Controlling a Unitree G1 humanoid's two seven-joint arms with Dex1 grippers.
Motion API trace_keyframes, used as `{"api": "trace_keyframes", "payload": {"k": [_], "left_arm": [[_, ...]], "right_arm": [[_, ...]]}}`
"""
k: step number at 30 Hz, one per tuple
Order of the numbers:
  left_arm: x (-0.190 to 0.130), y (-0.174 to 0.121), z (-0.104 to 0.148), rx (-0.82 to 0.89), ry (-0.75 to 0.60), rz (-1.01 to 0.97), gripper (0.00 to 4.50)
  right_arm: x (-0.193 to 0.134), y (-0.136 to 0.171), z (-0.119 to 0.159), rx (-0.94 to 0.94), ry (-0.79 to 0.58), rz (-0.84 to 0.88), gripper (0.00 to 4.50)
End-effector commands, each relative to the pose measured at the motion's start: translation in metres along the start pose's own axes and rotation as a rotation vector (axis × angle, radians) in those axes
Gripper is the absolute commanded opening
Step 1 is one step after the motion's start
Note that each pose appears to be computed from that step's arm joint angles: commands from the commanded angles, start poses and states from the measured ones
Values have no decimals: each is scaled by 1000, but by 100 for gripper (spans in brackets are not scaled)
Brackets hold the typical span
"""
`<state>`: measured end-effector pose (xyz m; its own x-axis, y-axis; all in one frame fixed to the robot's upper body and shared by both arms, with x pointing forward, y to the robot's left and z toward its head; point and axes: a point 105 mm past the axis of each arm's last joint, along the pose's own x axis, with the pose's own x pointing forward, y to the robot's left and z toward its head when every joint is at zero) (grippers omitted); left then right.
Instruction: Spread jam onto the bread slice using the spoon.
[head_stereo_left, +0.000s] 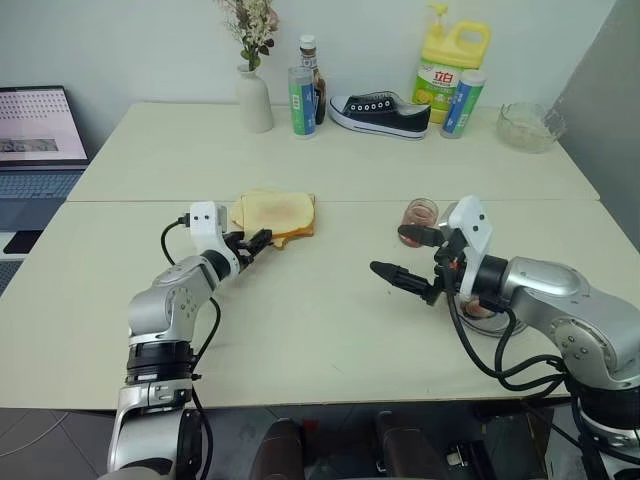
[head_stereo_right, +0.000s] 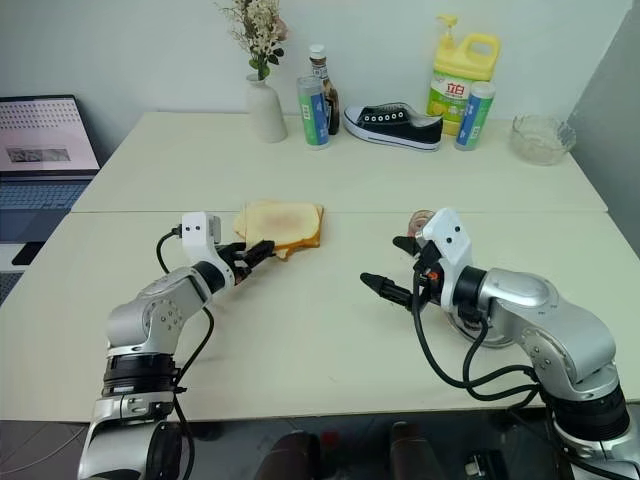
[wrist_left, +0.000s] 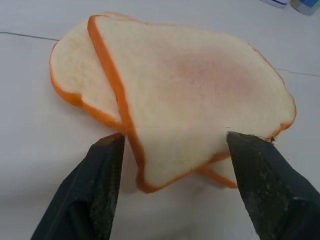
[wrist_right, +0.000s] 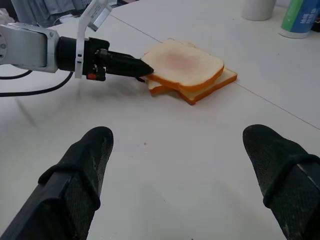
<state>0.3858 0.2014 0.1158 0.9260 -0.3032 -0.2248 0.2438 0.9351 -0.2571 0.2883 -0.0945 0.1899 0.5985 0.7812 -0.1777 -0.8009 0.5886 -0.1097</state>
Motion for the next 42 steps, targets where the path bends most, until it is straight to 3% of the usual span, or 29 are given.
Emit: {"api": "trace_keyframes", "payload": {"k": [1,7,12,15,24,28,31,35,42], "left_arm": [[-2,-9,14,5,-51,-25,319],[-1,-21,0,-44,-15,-68,319],[3,-19,5,-55,-42,-56,319],[3,-16,10,-54,-59,-49,262],[-6,-14,23,-29,-94,-39,1],[-9,-17,34,-10,-120,-46,1],[-10,-35,56,42,-166,-122,1],[-15,-79,79,188,-190,-314,1],[-62,-150,76,515,-69,-788,1]], "right_arm": [[-5,2,12,-30,-42,-6,450],[-6,-1,13,-34,-39,-11,450],[-7,-3,13,-37,-34,-14,450],[-7,-4,14,-41,-33,-14,450],[-7,-3,11,-42,-31,-11,450],[-7,-4,11,-40,-34,-10,450],[-7,-5,11,-42,-37,-16,450],[-16,-13,15,-60,-32,-34,450],[-59,12,34,-3,-26,106,450]]}}
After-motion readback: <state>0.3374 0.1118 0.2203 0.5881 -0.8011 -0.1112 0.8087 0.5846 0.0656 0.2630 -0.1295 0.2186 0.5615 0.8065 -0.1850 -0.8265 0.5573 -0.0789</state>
